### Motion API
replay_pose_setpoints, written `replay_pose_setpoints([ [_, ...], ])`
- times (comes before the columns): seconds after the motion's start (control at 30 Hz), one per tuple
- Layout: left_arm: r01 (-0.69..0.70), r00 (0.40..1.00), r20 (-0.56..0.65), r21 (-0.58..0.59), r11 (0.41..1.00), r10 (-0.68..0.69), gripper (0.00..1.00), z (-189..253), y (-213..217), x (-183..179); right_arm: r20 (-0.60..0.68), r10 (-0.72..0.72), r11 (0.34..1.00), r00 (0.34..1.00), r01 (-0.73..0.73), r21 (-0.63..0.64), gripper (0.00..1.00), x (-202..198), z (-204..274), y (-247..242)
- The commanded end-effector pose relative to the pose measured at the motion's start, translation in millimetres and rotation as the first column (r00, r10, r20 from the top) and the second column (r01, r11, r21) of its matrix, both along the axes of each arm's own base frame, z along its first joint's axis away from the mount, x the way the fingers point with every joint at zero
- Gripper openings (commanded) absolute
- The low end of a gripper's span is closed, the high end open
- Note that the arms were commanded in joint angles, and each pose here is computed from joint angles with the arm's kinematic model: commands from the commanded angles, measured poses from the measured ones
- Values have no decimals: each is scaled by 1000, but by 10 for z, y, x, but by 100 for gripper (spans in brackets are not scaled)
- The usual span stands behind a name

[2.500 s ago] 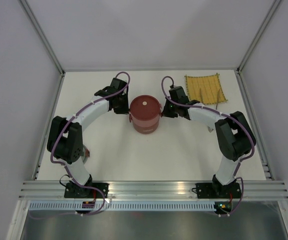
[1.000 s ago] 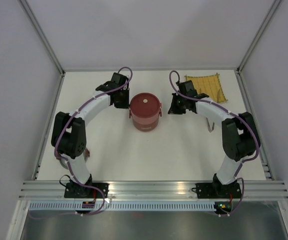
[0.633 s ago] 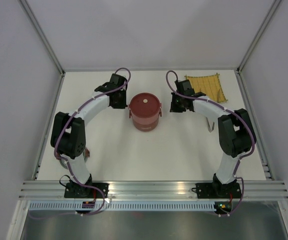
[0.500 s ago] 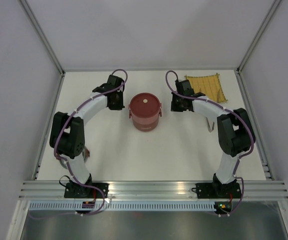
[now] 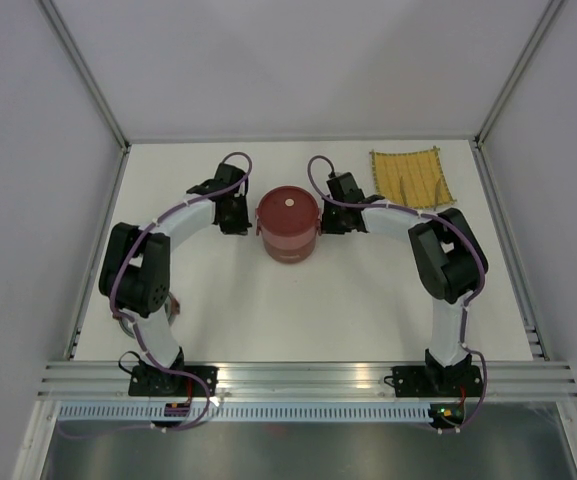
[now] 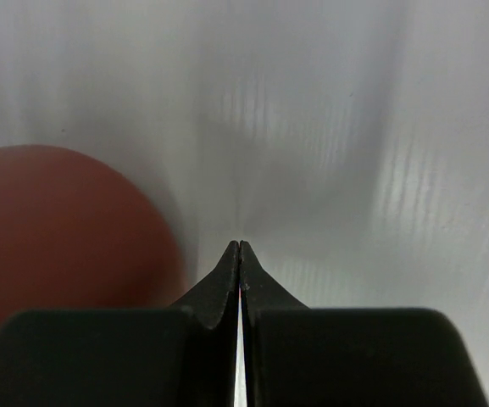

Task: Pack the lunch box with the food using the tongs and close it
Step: Adjust the packing box at the center of the board.

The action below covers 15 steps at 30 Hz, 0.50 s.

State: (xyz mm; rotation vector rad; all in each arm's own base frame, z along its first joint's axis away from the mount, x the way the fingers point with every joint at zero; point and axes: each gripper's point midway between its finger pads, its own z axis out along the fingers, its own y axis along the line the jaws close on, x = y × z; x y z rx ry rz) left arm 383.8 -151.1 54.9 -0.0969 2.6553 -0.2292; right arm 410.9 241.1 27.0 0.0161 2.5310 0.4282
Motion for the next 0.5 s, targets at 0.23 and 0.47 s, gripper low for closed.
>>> replay_pose_setpoints([
  [0.23, 25, 1000, 6, -162, 986, -24, 7, -28, -347, 134, -7, 27, 997, 1000, -26, 72, 0, 68, -10, 324],
  [0.47, 51, 998, -33, -129, 990, -56, 7, -186, -323, 115, -83, 17, 994, 996, -8, 109, 0, 17, -37, 410],
])
